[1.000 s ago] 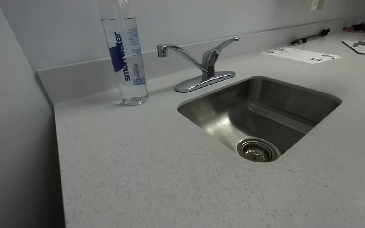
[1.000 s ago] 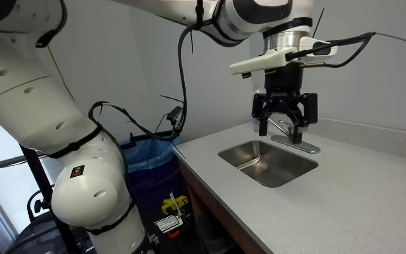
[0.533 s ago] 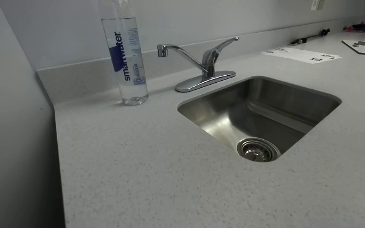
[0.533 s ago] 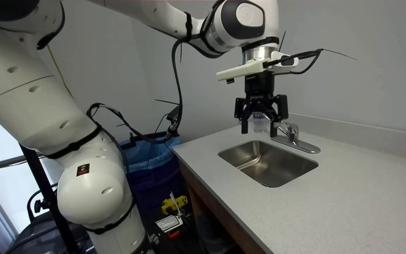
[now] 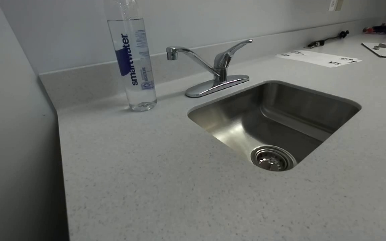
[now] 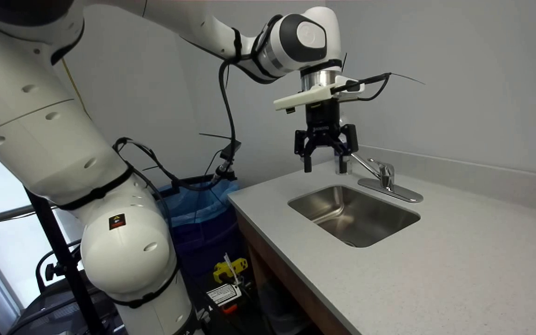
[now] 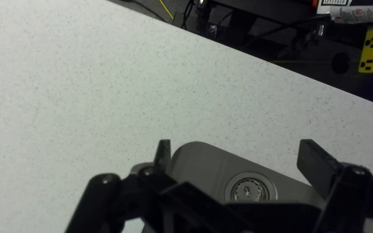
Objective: Turn the tap nozzle to the right then pull up the tap lever
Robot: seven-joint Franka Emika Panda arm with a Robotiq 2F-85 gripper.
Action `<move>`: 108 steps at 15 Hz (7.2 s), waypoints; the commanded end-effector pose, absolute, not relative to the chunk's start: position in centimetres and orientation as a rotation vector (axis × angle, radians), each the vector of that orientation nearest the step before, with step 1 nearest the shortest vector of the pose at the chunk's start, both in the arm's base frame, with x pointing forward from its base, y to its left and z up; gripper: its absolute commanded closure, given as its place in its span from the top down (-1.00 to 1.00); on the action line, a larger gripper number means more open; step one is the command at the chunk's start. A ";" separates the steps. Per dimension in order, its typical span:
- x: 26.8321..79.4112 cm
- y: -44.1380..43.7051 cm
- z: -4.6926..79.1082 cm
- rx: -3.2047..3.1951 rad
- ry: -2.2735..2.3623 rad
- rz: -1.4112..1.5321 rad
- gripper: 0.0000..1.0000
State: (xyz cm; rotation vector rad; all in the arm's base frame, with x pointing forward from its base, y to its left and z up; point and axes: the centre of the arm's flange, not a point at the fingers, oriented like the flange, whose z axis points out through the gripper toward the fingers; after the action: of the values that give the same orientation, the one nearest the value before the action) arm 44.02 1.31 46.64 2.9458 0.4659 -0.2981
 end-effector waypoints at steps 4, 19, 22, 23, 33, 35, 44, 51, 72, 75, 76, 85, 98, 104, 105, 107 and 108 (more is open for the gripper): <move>44.1 5.1 46.8 2.978 0.615 -0.118 1.00; 45.5 6.0 46.5 2.971 0.599 -0.113 1.00; 47.4 7.9 46.6 2.990 0.613 -0.098 1.00; 48.0 8.6 46.6 2.990 0.620 -0.076 1.00; 57.4 17.3 46.3 3.084 0.679 0.292 1.00; 59.3 18.4 46.4 3.087 0.682 0.386 1.00; 61.2 19.0 46.7 3.080 0.675 0.493 1.00; 61.7 19.2 46.5 3.081 0.666 0.508 1.00; 73.4 26.0 42.2 3.131 0.472 0.922 -0.43; 74.2 26.5 41.4 3.137 0.467 0.915 -0.90; 74.4 26.7 41.2 3.137 0.467 0.913 -0.99; 75.6 27.0 39.6 3.152 0.410 0.790 -1.00; 71.6 24.3 38.9 3.161 0.420 0.362 -1.00; 70.3 22.4 38.9 3.140 0.414 0.251 -1.00; 70.1 22.1 38.9 3.138 0.410 0.245 -1.00; 69.7 21.5 38.9 3.132 0.404 0.252 -1.00; 69.4 21.2 38.8 3.128 0.405 0.244 -1.00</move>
State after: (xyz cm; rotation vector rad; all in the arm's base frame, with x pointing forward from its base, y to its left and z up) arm 71.74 23.71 38.72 3.1651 0.3938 0.3168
